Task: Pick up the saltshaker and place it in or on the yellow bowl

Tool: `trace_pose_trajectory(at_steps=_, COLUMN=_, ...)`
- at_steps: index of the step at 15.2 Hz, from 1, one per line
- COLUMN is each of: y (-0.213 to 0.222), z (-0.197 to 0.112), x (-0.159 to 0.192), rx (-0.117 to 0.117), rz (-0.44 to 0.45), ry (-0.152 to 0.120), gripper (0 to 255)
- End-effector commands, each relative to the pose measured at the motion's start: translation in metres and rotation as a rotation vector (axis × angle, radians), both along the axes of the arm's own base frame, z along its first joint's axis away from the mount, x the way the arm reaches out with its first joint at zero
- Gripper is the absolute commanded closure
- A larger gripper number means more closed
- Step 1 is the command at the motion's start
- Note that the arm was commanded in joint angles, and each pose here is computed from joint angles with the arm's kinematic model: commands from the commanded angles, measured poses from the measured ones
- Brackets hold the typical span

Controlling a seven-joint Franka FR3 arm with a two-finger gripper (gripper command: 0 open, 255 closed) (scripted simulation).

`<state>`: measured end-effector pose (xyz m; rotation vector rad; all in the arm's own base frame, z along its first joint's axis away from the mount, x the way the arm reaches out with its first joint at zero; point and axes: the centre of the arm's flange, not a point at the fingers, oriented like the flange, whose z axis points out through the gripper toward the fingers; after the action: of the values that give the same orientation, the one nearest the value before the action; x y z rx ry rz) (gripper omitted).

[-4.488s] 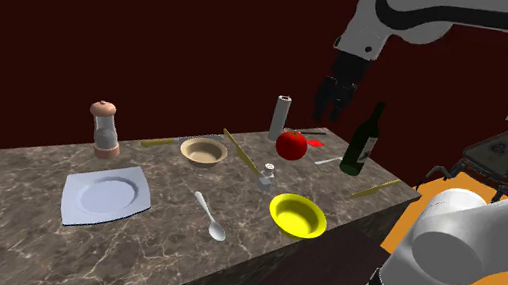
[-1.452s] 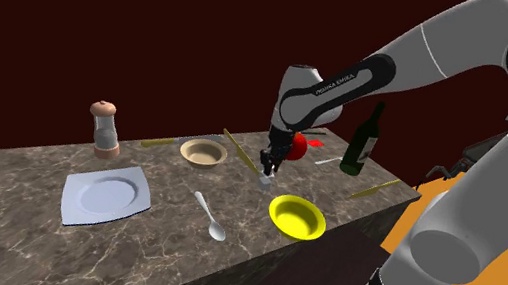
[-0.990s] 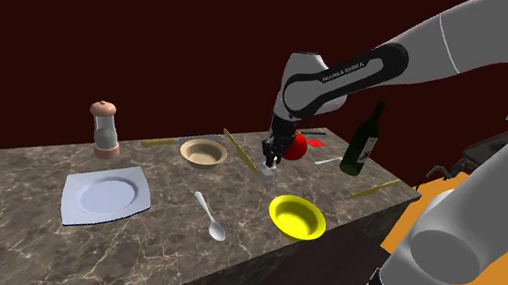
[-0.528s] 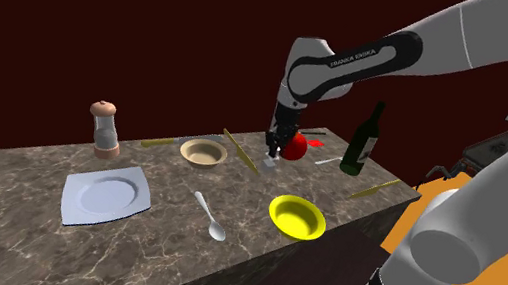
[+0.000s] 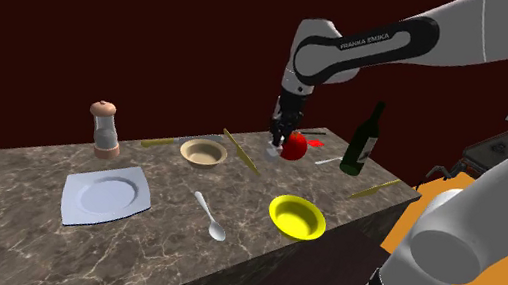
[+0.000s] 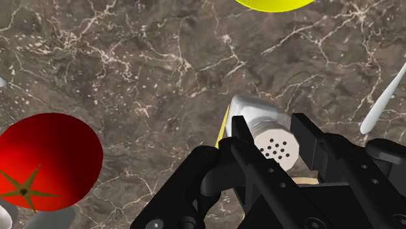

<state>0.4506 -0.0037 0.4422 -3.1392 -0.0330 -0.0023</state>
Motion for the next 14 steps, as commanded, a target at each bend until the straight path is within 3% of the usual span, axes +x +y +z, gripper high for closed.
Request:
trace_pose_trajectory(at_steps=1, y=0.001, z=0.006, x=0.001, rx=0.000, rz=0.000, ry=0.001, gripper=255)
trace_pose_trajectory(at_steps=14, y=0.041, z=0.048, x=-0.170, rx=0.000, rz=0.000, ry=0.001, gripper=255)
